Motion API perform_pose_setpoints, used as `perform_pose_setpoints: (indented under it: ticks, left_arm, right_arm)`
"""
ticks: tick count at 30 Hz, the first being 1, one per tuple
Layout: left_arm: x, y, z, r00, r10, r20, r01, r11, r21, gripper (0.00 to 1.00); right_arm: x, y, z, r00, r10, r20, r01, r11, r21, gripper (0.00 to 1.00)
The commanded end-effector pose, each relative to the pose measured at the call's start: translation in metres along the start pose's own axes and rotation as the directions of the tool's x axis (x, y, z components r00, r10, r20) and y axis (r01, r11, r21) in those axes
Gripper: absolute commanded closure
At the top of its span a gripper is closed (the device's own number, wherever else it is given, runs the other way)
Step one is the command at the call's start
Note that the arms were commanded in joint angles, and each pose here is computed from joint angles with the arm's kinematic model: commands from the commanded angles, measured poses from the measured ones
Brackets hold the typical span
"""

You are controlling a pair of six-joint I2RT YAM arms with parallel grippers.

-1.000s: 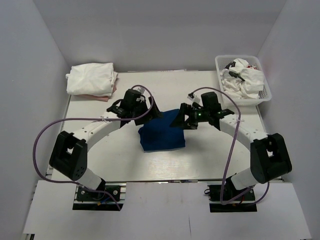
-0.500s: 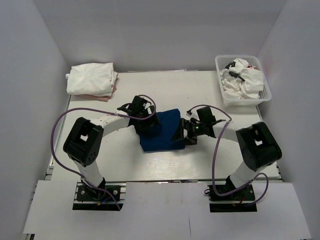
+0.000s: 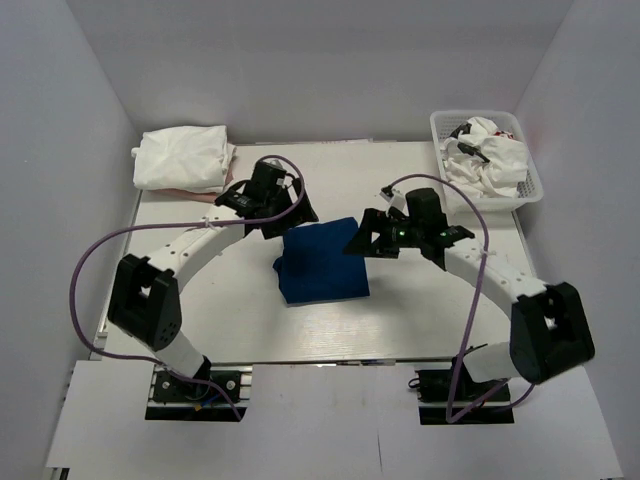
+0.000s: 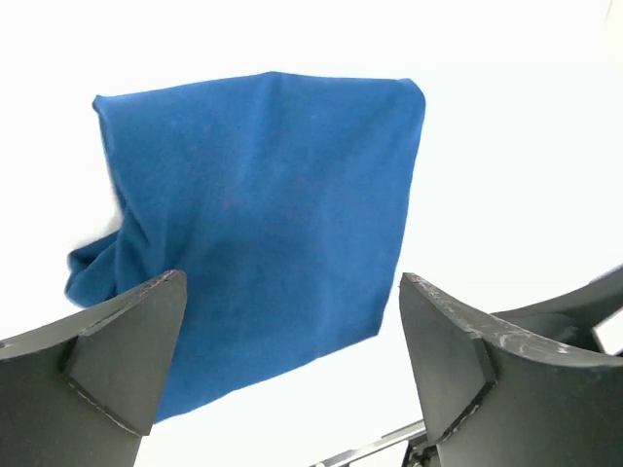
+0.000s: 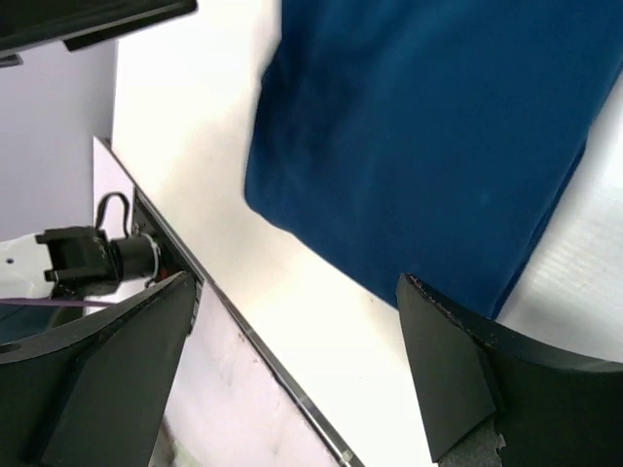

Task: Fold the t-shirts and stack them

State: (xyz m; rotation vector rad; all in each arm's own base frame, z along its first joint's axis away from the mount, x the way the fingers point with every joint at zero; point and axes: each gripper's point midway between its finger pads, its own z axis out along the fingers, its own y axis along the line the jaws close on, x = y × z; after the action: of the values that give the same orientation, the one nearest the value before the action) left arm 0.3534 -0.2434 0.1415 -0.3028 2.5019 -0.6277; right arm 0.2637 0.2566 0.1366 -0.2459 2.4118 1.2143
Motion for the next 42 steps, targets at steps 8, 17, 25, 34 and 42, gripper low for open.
perform_pose_setpoints:
  ticks: [8,17,25,34,42]
  left_arm:
    - [0.037,0.066,-0.026,0.997,-0.04,-0.07,0.021,0.969,-0.246,0.0]
    - [0.056,0.074,0.015,0.985,0.091,-0.147,-0.121,0.97,-0.209,0.0]
    - [0.073,0.076,0.055,0.97,0.096,-0.225,-0.136,0.976,-0.168,0.13]
    - [0.08,0.047,0.064,0.964,0.137,-0.228,-0.135,0.99,0.026,0.94]
    - [0.031,0.036,0.069,0.92,0.36,-0.153,-0.359,0.933,0.035,1.0]
  right_arm:
    - [-0.002,-0.01,-0.058,0.988,-0.085,0.132,0.051,0.969,0.241,0.1]
    - [0.012,-0.033,-0.08,0.985,-0.133,0.113,0.081,0.922,0.379,0.1]
    - [0.023,-0.044,-0.083,0.988,-0.118,0.098,0.067,0.907,0.416,0.1]
    - [0.023,-0.068,-0.092,0.986,-0.13,0.107,0.054,0.847,0.529,0.1]
    - [0.017,-0.071,-0.097,0.975,-0.164,0.148,0.06,0.84,0.539,0.1]
